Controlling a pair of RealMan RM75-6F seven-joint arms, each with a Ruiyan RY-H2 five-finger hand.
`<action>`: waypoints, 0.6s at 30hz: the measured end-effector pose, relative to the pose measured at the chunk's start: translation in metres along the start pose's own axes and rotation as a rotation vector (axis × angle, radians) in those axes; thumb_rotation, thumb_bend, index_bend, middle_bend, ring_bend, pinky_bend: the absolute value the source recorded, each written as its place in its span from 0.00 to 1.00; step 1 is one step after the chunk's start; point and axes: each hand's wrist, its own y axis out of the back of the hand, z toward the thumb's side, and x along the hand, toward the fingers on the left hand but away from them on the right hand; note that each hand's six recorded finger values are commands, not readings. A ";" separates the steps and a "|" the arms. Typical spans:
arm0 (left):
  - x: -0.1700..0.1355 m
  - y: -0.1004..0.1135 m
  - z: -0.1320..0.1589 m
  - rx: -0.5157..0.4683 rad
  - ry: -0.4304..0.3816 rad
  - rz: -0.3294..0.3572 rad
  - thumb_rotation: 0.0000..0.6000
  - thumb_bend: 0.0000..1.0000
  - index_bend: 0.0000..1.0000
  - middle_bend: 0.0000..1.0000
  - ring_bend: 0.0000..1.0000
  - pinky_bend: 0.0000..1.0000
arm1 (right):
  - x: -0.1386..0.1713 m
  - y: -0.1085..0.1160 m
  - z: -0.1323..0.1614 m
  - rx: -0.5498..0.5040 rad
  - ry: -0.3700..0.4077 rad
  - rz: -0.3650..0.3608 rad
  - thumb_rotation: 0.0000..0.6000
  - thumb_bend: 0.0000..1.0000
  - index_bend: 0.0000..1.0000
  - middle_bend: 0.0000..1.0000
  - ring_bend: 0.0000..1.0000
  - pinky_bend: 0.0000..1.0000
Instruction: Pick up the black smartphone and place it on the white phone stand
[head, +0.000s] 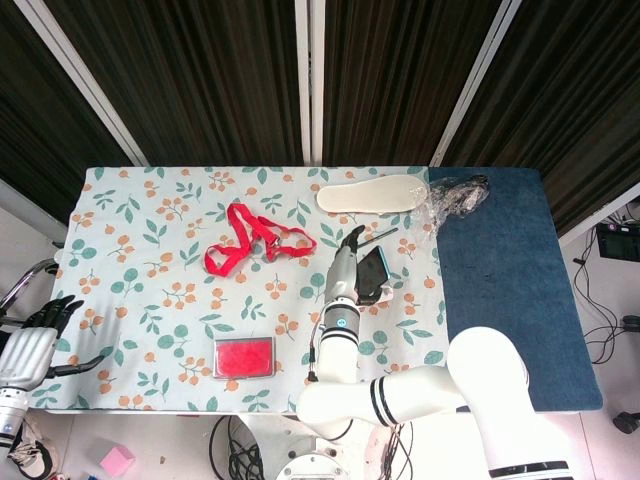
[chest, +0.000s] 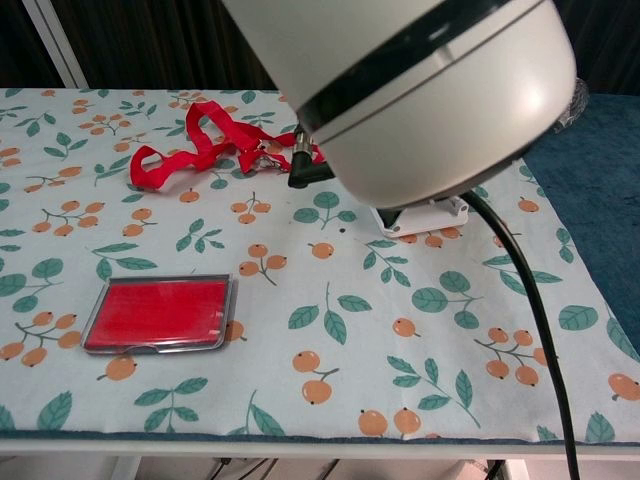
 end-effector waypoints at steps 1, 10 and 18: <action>0.000 0.000 0.000 0.000 0.000 -0.001 0.40 0.00 0.10 0.06 0.06 0.19 | 0.000 0.000 0.000 0.003 0.001 0.001 1.00 0.18 0.00 0.00 0.00 0.02; 0.000 0.000 0.000 0.001 0.001 -0.002 0.40 0.00 0.10 0.06 0.06 0.19 | 0.003 0.000 -0.006 -0.010 0.003 -0.008 1.00 0.15 0.00 0.00 0.00 0.00; 0.002 -0.001 0.003 0.004 -0.005 -0.007 0.40 0.00 0.10 0.06 0.06 0.19 | 0.007 0.002 -0.026 -0.076 0.005 -0.019 1.00 0.15 0.00 0.00 0.00 0.00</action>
